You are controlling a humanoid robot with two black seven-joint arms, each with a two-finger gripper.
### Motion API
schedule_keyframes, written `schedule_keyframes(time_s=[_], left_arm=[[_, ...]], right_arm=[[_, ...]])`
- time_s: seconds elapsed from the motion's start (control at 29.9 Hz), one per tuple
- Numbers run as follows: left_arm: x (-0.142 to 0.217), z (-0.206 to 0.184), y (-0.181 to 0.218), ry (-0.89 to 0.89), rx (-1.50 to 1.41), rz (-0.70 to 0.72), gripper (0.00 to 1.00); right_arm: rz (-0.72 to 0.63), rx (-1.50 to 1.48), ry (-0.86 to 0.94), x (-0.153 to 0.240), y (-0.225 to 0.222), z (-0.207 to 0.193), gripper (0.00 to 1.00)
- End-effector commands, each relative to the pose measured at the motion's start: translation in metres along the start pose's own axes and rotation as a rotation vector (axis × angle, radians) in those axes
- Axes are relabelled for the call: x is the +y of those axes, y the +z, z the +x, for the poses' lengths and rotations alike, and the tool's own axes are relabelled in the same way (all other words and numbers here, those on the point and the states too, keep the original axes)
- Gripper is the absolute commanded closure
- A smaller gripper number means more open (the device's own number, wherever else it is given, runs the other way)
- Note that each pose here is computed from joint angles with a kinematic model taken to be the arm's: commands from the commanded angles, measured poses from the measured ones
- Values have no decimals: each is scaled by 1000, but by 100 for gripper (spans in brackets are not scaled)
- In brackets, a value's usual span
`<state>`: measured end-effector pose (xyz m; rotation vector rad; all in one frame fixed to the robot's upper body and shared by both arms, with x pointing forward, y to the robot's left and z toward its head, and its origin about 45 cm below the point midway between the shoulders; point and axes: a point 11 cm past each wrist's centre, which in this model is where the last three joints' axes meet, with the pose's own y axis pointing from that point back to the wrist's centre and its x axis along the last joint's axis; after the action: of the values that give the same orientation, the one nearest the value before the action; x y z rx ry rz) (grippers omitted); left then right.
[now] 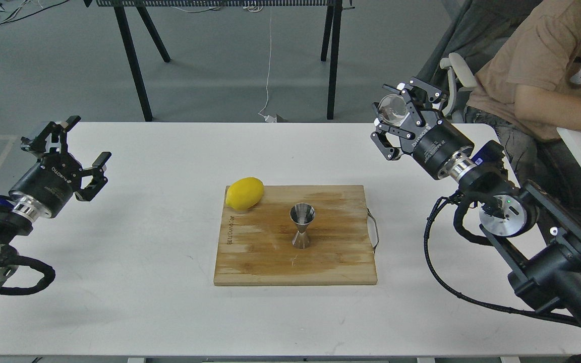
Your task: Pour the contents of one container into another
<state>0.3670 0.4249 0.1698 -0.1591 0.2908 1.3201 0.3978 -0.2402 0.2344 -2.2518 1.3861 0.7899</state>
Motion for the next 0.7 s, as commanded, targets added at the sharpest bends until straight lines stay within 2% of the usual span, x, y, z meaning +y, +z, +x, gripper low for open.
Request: schedule_keyframes(time_s=[0.0,0.37,0.53,0.67], left_arm=[[-1,0,0,-2,-1,-1,6],[0,-1,-1,-2,1,1,6],[0,-1,-1,-2,0,1,6],[-1,-1,-1,-2,2,1,6]], right_arm=[[122,-191,40,30,-12,30,62],[395,-607,193,120,14,112,63],[447,-714,325,139,39,143,63],[452,-745,371,144,55,151,63]])
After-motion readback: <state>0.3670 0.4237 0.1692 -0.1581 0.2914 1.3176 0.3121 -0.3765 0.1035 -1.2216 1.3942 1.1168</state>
